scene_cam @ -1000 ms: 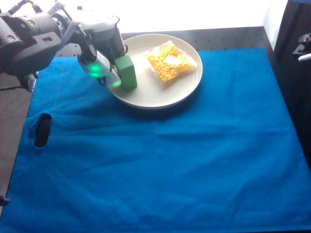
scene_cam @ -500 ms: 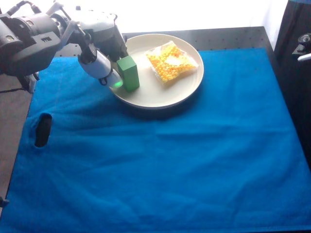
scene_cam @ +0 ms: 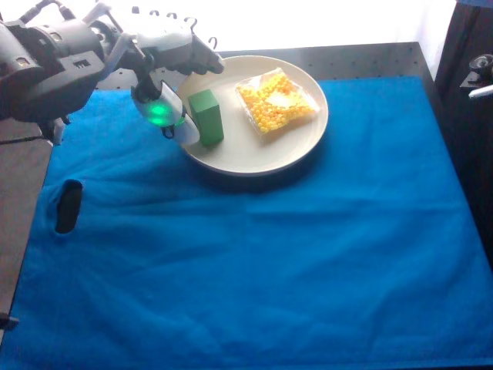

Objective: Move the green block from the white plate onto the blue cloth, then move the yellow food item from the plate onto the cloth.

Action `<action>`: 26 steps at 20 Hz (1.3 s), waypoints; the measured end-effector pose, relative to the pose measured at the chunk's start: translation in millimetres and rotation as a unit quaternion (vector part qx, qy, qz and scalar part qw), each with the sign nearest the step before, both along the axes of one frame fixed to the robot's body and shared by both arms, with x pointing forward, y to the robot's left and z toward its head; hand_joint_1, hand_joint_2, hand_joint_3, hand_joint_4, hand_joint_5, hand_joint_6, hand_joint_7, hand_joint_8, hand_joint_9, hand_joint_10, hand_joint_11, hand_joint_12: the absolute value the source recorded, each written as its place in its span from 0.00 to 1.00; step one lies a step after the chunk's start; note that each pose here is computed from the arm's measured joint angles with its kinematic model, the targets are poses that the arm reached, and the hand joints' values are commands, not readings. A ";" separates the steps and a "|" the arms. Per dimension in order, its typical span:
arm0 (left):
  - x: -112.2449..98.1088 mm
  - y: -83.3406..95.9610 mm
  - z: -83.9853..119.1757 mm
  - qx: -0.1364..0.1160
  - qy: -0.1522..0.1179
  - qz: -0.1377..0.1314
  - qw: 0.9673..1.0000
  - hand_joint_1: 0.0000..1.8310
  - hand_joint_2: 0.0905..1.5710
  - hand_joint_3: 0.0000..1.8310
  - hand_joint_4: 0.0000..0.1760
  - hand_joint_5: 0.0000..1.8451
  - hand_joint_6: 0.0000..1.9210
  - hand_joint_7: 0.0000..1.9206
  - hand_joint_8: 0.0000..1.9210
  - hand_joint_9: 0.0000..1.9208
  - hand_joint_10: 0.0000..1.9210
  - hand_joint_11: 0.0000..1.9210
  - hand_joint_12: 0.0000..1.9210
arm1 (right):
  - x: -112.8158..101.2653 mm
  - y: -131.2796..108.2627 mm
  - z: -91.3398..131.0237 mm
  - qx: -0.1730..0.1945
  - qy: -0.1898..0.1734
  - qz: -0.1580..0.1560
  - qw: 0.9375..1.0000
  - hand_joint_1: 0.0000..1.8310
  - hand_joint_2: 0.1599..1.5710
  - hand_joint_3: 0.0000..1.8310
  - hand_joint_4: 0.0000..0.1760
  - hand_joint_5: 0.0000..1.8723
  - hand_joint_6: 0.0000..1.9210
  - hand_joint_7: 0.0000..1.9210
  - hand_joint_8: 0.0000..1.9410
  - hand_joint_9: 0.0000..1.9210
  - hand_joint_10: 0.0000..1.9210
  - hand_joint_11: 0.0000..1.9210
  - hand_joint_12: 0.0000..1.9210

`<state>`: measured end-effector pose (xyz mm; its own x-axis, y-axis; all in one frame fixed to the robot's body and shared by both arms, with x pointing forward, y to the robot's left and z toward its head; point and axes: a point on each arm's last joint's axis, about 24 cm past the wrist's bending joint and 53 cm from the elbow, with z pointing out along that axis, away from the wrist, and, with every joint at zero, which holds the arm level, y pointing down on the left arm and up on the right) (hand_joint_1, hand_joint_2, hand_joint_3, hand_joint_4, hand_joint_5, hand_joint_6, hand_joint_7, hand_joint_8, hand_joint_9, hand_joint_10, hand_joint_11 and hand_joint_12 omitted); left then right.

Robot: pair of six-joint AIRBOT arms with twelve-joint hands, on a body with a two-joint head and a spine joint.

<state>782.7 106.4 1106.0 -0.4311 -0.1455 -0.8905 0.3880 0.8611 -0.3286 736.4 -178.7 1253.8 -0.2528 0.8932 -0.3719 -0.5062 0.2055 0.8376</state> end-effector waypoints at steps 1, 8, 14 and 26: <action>-1.4 -4.3 2.1 0.001 -0.004 -0.006 1.000 0.57 0.51 0.00 0.11 0.27 0.00 0.30 0.00 0.31 0.00 0.14 0.37 | -0.2 0.5 0.0 -0.001 -0.001 0.001 1.000 0.18 0.64 0.01 0.42 0.16 0.00 0.04 0.00 0.00 0.00 0.00 0.00; -12.3 -24.3 1.6 0.013 -0.013 -0.035 0.999 0.57 0.55 0.00 0.00 0.32 0.00 0.35 0.00 0.33 0.00 0.16 0.43 | 0.1 3.1 -1.3 0.000 0.000 0.002 1.000 0.15 0.63 0.00 0.50 0.16 0.00 0.06 0.00 0.01 0.00 0.00 0.00; -12.1 -27.3 -0.5 0.019 -0.014 -0.038 0.999 0.64 0.64 0.00 0.00 0.56 0.31 0.52 0.01 0.59 0.19 0.41 0.68 | 0.5 2.8 -1.4 0.001 0.000 0.002 1.000 0.14 0.63 0.00 0.41 0.15 0.00 0.07 0.00 0.02 0.00 0.00 0.00; -1.8 -14.0 38.4 -0.019 -0.038 -0.022 0.999 0.65 0.66 0.00 0.00 0.59 0.41 0.67 0.29 0.61 0.57 0.49 0.74 | 0.3 3.9 -1.8 0.000 0.000 0.003 1.000 0.12 0.63 0.00 0.44 0.16 0.00 0.07 0.00 0.02 0.00 0.00 0.00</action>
